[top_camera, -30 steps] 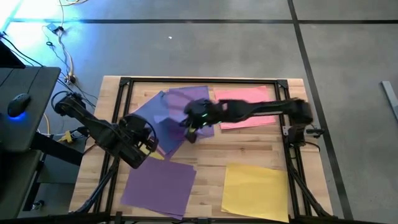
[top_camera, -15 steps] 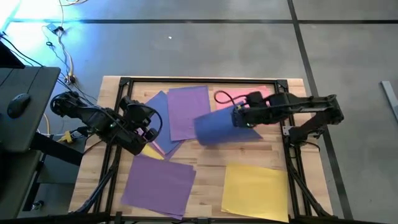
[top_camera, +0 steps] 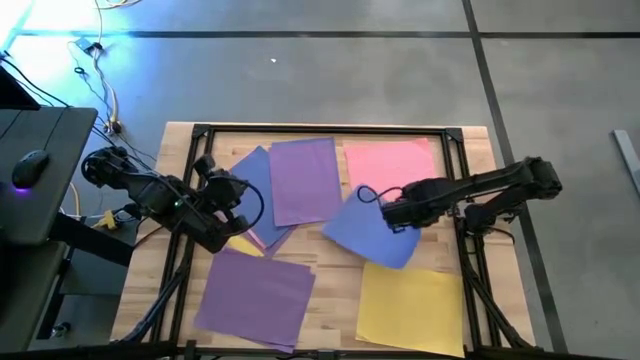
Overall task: Organize paper
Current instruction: Put the blue paper on the middle right of the table
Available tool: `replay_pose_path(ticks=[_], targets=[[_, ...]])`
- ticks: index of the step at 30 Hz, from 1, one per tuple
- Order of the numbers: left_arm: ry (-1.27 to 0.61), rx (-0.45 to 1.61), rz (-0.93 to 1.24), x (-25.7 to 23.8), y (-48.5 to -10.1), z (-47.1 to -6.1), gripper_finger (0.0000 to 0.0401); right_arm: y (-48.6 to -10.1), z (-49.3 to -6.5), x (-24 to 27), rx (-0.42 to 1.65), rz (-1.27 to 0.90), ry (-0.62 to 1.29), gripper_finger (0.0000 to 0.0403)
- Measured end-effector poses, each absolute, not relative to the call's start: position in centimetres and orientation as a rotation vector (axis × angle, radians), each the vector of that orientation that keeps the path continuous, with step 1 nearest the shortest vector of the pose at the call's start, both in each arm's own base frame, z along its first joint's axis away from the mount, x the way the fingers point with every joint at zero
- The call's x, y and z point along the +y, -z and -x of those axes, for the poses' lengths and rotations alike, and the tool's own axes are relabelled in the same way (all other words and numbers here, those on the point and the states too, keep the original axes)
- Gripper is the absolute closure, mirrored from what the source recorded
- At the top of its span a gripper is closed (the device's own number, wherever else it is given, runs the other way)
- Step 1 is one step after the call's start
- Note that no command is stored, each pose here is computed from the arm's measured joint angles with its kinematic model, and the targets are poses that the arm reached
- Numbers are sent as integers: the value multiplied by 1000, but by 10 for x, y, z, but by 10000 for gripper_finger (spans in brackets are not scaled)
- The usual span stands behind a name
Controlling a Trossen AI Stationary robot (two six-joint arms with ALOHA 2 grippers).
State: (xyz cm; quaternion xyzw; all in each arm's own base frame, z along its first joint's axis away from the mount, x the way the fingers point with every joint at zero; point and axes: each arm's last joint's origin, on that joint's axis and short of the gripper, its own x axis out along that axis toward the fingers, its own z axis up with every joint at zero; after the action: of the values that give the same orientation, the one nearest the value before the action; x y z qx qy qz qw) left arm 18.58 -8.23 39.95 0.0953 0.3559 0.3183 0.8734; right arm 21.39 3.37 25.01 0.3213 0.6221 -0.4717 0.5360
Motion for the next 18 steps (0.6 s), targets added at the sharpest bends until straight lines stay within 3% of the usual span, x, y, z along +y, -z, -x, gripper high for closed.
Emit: replay_pose_path(ticks=[7, 18], targets=[[-647, 742, -157, -83, -400, -188, 401, -224, -205, 24, 1692, -488, 851, 403], [-624, 694, -66, -87, -402, -195, 401, -179, -175, 0, 1812, -487, 1010, 403]])
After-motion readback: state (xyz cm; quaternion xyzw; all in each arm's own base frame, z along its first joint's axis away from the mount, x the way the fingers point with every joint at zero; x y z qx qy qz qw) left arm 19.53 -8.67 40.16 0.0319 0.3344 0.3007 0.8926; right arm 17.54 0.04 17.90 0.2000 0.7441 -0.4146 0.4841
